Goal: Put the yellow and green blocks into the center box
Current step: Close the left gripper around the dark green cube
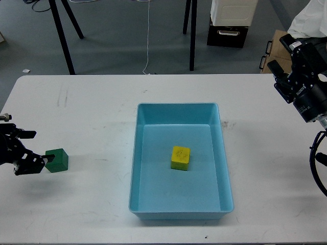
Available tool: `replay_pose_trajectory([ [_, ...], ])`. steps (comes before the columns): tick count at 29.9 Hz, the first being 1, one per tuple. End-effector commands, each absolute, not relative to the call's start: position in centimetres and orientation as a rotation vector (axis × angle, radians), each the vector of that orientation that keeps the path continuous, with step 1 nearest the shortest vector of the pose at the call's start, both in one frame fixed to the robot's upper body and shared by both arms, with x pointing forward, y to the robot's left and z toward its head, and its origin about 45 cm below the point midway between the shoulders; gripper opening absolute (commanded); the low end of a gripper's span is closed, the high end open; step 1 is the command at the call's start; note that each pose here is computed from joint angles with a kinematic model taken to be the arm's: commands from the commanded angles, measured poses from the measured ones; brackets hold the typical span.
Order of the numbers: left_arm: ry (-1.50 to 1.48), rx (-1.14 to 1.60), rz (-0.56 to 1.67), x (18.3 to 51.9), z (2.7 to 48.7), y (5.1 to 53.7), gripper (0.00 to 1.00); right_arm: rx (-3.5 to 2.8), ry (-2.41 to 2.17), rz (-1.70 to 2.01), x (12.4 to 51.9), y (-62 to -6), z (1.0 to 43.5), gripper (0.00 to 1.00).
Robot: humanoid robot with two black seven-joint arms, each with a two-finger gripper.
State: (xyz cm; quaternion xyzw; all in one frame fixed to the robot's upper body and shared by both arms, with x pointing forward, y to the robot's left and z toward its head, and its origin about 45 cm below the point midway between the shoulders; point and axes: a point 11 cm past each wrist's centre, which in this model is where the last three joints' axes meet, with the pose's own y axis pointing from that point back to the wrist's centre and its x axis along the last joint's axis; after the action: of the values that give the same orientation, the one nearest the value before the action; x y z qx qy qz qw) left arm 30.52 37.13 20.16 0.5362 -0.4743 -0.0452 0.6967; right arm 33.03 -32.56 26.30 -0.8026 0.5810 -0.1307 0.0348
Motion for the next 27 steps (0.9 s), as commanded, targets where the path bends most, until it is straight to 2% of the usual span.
replay_pose_trajectory([
  [1,-1.055,1.182,-0.088,31.2,19.5,36.4,0.99,-2.453,1.83,-0.376,32.1,-33.6,25.6,0.99],
  [8,-1.021,1.198,-0.065,32.2,18.3,36.7,0.99,-2.422,1.897,-0.36,31.3,-35.0,25.0,0.99],
  [20,-0.99,1.226,-0.133,31.6,16.7,37.1,0.98,-2.405,1.914,-0.365,31.2,-35.5,25.2,0.99],
  [27,-0.97,1.237,-0.128,31.7,15.9,37.4,0.9,-2.403,1.92,-0.359,31.1,-35.6,25.0,0.99],
])
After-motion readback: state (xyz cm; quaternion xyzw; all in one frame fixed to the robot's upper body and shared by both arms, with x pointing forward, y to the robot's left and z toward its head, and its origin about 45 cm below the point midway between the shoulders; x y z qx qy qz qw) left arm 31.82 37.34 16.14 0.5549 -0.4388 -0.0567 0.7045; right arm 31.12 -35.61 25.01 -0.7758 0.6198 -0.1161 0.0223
